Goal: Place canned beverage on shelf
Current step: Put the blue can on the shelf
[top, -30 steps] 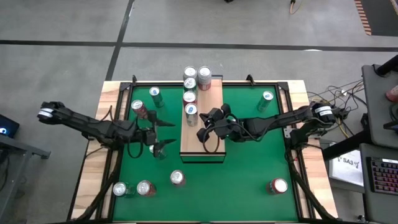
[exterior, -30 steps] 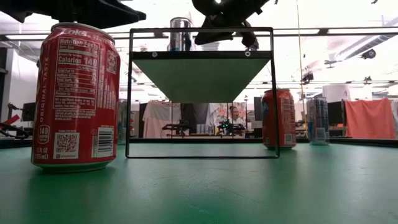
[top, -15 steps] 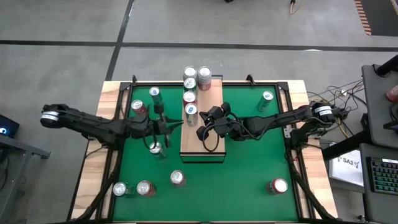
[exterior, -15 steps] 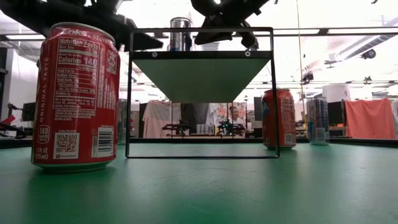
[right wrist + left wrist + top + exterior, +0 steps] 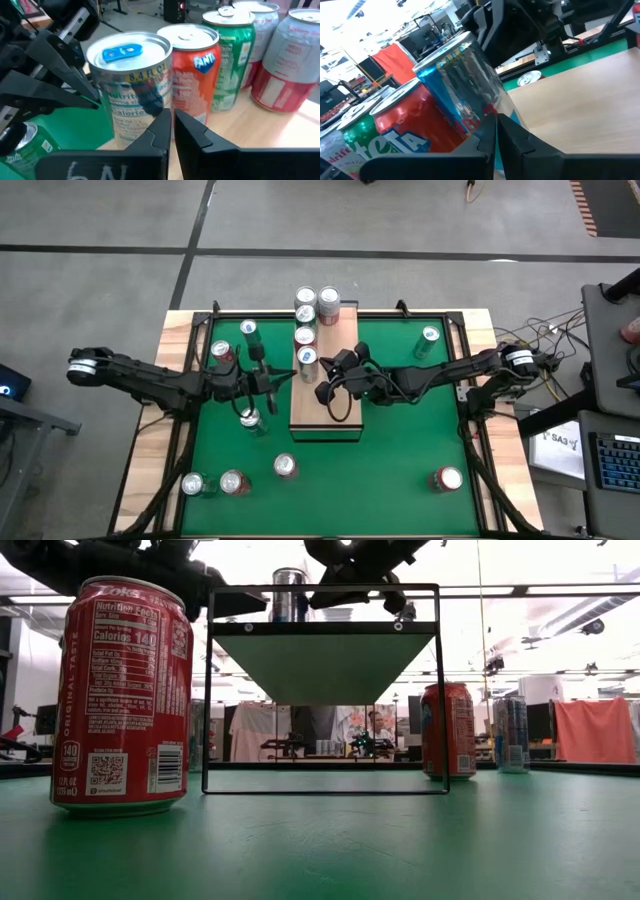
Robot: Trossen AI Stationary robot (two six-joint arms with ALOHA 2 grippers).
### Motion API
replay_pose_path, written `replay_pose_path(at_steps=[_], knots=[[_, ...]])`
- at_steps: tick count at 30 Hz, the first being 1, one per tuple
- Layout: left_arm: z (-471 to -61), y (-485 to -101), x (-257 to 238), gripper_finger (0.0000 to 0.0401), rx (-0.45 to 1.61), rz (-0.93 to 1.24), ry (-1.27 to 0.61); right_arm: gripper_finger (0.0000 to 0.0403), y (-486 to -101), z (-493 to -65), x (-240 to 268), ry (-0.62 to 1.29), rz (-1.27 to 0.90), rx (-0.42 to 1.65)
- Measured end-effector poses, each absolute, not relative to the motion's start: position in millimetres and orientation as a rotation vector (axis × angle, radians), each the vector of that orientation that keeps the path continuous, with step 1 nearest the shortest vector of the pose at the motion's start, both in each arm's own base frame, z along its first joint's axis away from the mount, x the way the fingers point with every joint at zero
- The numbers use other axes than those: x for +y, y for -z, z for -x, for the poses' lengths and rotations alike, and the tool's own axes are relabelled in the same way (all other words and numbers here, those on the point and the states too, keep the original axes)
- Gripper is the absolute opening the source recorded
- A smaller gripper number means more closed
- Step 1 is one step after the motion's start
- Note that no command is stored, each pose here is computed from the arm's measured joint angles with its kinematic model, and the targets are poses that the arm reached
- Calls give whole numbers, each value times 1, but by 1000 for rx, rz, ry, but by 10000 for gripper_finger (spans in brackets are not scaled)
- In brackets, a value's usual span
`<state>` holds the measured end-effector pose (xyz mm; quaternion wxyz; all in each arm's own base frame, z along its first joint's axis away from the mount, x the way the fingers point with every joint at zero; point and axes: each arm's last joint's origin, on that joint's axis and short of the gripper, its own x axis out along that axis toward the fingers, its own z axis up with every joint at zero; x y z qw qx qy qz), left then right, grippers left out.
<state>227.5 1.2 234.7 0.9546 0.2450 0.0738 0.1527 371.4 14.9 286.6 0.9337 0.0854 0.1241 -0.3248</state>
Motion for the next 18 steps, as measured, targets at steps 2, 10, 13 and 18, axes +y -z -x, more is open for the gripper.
replay_pose_path(at_steps=[2, 10, 13, 18], knots=[[-228, -235, 2, 0, 149, -497, -314, 13, -286, -373, 15, 660, -164, 252], [-228, -235, 4, 0, 152, -494, -324, 13, -282, -376, 19, 643, -166, 254], [-228, -235, 4, 0, 152, -490, -325, 13, -282, -376, 22, 635, -159, 257], [-227, -235, 4, 0, 156, -490, -331, 13, -282, -376, 25, 597, -164, 265]])
